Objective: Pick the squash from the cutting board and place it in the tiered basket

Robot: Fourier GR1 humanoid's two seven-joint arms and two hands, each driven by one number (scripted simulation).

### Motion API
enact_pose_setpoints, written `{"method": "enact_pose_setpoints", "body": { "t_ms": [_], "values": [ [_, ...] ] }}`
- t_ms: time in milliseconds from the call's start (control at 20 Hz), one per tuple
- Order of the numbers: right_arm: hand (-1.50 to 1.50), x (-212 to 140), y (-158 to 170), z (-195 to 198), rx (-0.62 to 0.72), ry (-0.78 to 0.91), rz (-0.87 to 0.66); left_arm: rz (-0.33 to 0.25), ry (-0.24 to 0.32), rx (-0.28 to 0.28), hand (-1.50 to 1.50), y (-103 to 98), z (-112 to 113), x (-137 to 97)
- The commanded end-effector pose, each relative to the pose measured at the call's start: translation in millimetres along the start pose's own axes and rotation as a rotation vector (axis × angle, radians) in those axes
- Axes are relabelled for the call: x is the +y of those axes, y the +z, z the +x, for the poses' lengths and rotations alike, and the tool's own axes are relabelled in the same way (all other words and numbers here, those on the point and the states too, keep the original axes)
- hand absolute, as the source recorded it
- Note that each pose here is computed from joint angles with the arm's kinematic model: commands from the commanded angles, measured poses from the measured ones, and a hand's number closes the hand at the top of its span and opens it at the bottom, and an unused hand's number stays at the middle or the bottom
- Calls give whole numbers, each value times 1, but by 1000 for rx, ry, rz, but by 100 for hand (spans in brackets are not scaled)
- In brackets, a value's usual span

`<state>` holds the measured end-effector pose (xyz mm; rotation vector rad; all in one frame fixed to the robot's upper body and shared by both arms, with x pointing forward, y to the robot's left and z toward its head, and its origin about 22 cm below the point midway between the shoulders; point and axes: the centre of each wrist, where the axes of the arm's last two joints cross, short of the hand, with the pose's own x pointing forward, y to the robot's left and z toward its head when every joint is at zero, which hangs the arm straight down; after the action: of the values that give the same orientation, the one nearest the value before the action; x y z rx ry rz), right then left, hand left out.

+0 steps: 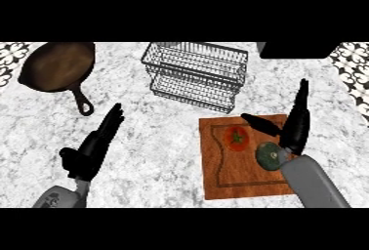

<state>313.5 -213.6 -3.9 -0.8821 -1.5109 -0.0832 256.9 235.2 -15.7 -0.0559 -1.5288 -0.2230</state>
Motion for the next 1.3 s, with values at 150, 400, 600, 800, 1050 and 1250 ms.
{"method": "enact_pose_setpoints", "body": {
  "t_ms": [150,400,600,800,1050,1250],
  "values": [
    [-150,-26,-4,-52,230,477,228,-8,-3,38,0,4,-9,-1],
    [-150,-16,-11,-24,325,722,377,-15,-28,21,0,1,-3,5],
    [-150,6,-13,50,366,801,439,-23,9,37,0,-2,-2,-10],
    [-150,7,-3,110,417,871,429,17,6,33,0,-1,-3,9],
    [-150,7,12,118,432,881,330,13,-3,28,0,0,-10,15],
    [-150,11,0,100,515,984,323,26,19,35,0,-5,-12,2]
  ]
}}
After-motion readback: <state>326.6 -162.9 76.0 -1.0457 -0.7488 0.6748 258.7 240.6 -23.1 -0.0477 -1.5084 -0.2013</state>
